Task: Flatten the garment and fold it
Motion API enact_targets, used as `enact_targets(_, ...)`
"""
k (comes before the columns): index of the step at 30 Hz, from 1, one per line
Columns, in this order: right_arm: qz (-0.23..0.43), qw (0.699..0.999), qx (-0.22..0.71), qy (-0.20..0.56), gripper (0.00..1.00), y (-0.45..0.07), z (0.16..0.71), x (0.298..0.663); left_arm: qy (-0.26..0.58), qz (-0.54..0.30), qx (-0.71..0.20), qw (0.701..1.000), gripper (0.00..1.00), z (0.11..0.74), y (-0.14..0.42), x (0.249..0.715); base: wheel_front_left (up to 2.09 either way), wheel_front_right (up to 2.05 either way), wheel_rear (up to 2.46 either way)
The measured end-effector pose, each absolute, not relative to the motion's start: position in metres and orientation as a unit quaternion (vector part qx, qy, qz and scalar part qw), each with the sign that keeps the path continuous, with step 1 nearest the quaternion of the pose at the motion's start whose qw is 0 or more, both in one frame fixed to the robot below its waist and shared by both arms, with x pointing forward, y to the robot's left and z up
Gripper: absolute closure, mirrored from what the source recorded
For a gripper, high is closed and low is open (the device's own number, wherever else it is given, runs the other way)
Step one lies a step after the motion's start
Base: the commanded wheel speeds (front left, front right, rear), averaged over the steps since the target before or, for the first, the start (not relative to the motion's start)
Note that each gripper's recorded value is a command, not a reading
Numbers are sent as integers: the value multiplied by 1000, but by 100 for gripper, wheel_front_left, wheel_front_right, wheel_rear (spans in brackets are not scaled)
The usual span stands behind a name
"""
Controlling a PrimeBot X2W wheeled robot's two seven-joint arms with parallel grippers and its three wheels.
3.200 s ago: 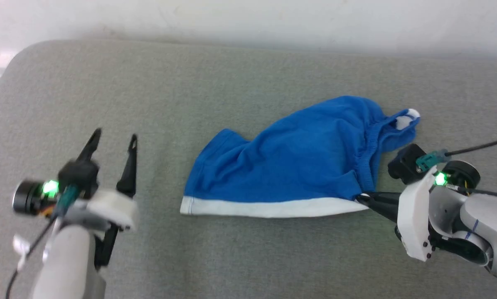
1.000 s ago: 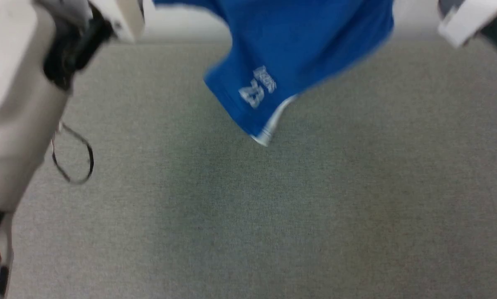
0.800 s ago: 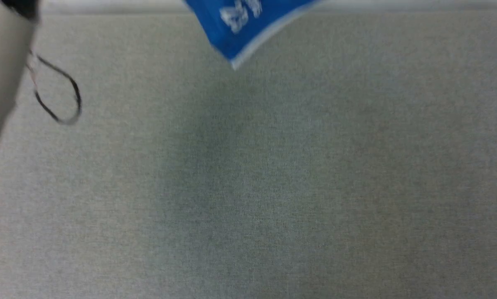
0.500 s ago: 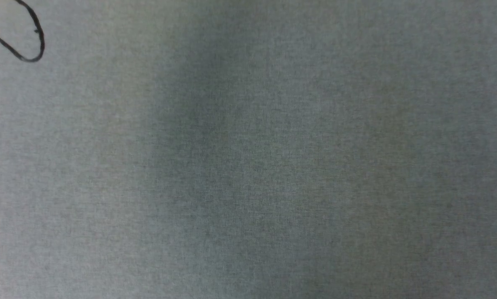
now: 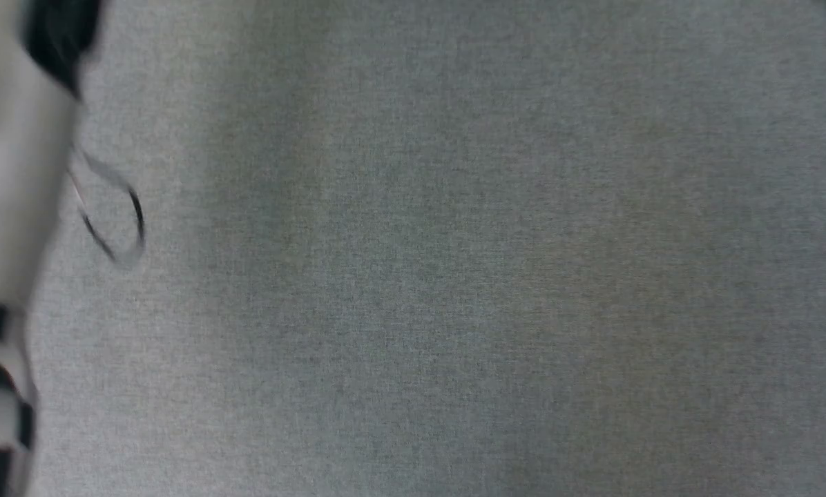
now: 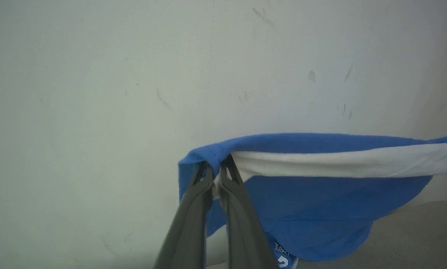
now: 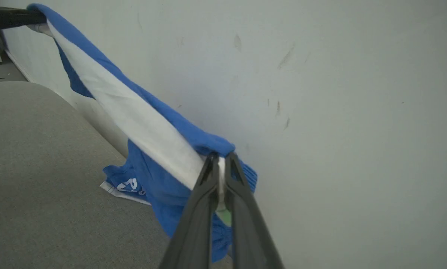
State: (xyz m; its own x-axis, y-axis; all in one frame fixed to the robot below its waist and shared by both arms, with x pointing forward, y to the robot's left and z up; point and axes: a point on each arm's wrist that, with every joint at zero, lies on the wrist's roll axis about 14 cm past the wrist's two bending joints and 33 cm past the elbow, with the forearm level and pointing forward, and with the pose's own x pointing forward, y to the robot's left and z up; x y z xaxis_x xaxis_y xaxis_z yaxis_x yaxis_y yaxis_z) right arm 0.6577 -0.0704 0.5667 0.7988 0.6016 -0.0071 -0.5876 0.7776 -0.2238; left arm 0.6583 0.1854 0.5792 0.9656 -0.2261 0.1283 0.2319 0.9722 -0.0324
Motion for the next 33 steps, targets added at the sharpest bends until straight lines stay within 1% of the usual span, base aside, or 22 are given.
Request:
enact_targets(3, 341, 933, -115, 10, 100, -67, 526, 625, -25, -107, -47, 993, 100, 540, 189, 632, 0, 0, 0)
enact_targets(7, 368, 920, -120, 62, 100, -72, 485, 575, 28, -98, -61, 993, 100, 492, 194, 581, 0, 0, 0)
enact_targets(14, 395, 905, -107, 117, 100, -81, 455, 492, 87, -74, -80, 990, 100, 450, 199, 481, 0, 0, 0)
enact_targets(20, 402, 895, -93, 168, 100, -93, 434, 423, 130, -64, -104, 984, 100, 433, 191, 401, 0, 0, 0)
enact_targets(28, 406, 888, -49, 210, 100, -96, 420, 340, 181, -50, -114, 975, 100, 423, 194, 320, 0, 0, 0)
enact_targets(33, 397, 890, -19, 226, 100, -98, 413, 302, 214, -44, -107, 970, 100, 414, 196, 279, 0, 0, 0)
